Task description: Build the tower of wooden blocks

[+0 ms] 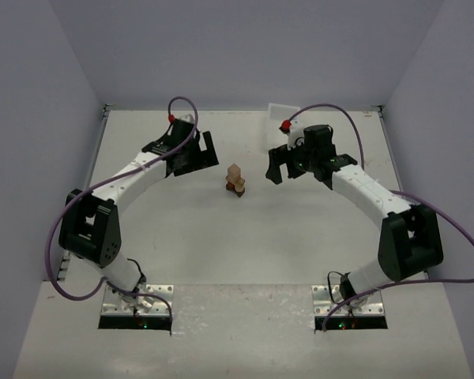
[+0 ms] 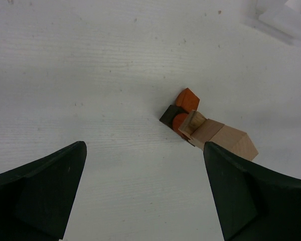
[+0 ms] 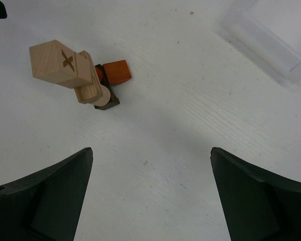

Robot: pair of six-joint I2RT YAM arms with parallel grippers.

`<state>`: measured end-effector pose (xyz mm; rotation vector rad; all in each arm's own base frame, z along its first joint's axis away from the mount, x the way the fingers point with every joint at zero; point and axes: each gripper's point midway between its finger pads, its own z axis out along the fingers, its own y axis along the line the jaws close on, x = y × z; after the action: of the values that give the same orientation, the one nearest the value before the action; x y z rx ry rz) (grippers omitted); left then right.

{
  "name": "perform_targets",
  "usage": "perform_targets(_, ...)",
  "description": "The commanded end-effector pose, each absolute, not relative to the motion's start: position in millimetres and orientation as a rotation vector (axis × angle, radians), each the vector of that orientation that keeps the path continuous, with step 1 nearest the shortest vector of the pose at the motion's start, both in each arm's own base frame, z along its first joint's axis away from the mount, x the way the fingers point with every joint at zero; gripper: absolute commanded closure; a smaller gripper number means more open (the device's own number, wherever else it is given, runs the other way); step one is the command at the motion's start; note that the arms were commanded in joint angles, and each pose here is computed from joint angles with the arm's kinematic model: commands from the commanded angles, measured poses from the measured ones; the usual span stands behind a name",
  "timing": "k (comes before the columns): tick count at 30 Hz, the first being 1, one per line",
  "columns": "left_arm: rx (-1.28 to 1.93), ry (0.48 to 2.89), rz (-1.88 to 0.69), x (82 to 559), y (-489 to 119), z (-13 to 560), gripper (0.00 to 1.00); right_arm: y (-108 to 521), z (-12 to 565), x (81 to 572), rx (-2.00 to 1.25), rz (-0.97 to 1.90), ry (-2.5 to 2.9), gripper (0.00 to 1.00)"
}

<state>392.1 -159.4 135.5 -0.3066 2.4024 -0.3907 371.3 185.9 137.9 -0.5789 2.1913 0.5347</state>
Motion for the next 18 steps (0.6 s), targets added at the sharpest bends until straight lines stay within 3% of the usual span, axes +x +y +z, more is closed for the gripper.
perform_targets(1,-0.364,2.465,-0.359,383.1,-156.2,140.4,0.0,180.5,142.0,373.4,-0.55,0.497,2.151,0.01)
perform_targets(18,-0.342,2.445,-0.386,423.3,-185.4,128.5,0.0,162.5,158.3,368.2,-0.494,0.4,2.135,0.01)
